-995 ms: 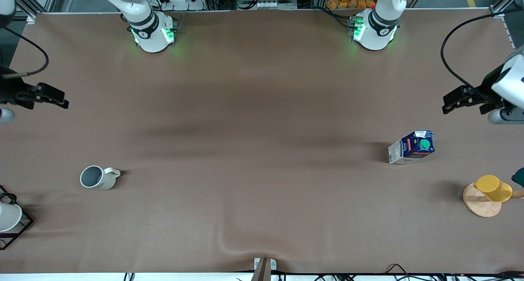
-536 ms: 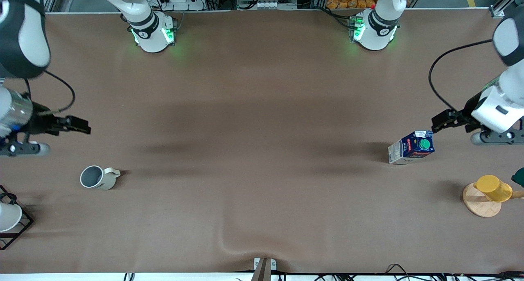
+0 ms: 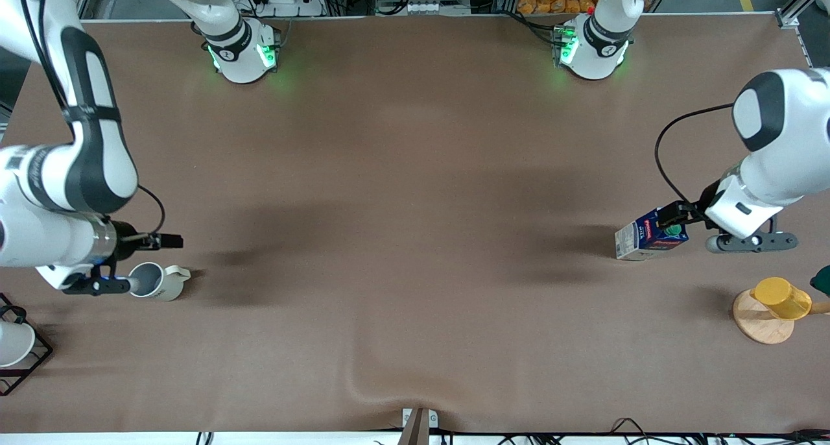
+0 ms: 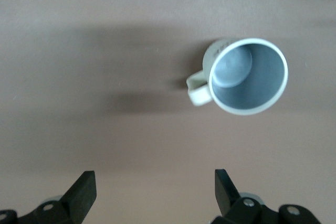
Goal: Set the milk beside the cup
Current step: 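Close the left gripper on the carton while the right gripper grasps the mug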
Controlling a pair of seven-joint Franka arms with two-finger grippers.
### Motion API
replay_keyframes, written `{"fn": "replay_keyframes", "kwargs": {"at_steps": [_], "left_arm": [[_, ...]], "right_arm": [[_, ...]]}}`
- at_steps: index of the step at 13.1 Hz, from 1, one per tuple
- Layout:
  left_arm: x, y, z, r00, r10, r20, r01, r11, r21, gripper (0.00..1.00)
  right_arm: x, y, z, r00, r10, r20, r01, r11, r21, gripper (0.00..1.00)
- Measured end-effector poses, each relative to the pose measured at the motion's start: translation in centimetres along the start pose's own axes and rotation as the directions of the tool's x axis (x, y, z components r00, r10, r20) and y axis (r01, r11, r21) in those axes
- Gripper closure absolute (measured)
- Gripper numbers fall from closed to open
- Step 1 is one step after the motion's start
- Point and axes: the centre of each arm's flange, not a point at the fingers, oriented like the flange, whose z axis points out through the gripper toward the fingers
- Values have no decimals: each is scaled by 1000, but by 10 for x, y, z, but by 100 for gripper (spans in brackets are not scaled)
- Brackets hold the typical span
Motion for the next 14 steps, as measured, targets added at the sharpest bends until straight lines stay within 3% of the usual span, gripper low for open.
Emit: {"fn": "replay_keyframes", "kwargs": {"at_steps": [5,11,13,14], "left_arm": [[2,-7,27,999,-10,44,10,1000,0,0],[-3,-14,43,997,-16,76,15,1000,6,0],[-4,-14,49,996,-16,87,15,1000,6,0],[-3,-14,52,996,-16,92,15,1000,6,0]], "right_arm": [[34,9,48,994,24,-110,-25,1000,-3,0],[40,27,71,992,59,-110,-59,998,1,0],[43,39,78,989,78,-126,-78,997,4,7],[44,50,84,988,92,-125,-92,996,7,19]]}}
